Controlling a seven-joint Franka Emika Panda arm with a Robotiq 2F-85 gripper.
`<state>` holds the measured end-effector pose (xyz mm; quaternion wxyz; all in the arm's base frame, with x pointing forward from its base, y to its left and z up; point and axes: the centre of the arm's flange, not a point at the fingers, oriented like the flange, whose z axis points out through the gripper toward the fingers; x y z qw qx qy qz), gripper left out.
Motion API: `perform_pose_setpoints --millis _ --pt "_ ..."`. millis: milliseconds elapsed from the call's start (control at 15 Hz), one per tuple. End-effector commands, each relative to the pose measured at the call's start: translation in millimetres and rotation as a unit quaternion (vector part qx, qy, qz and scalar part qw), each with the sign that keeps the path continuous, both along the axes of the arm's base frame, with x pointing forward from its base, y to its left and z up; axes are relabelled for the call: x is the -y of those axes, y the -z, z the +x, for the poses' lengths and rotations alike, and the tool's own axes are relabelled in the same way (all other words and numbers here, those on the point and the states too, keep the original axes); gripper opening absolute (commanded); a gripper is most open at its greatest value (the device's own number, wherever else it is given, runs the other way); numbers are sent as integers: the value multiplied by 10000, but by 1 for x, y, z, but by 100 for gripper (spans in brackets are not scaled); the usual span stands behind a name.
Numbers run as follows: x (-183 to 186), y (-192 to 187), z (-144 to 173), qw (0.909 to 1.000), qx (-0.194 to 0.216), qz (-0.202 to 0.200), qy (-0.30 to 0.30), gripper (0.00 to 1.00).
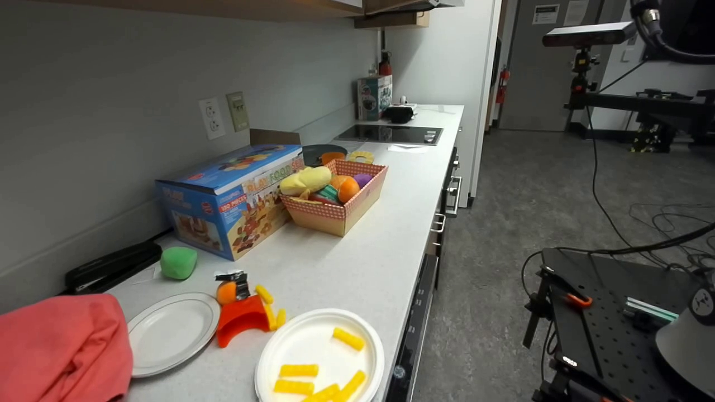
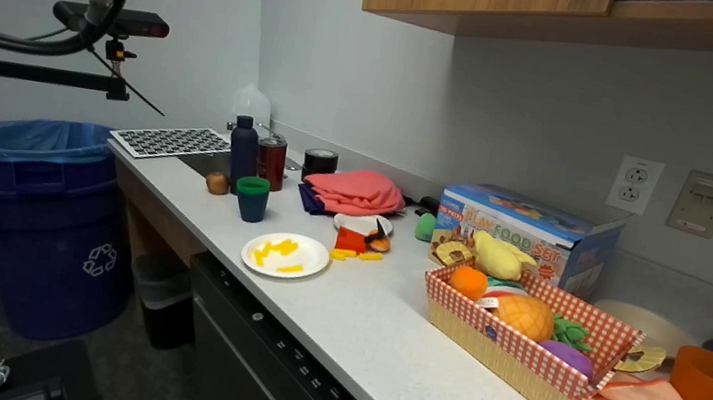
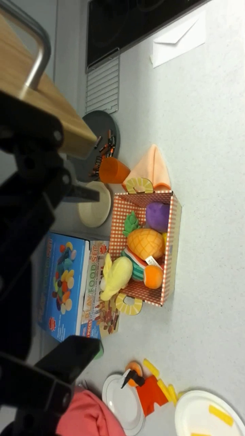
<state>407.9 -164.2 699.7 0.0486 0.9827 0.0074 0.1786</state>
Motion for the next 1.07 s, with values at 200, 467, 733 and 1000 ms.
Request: perform_pose_setpoints --millis 200,467,733,1000 --pt "-22 -17 13 9966 628 -509 150 100" --pt "-25 -26 27 9878 1155 -980 369 100" --pt "-17 -21 37 9798 1339 -1308 705 100" --pt "-1 -16 41 9703 1383 -1606 1166 100"
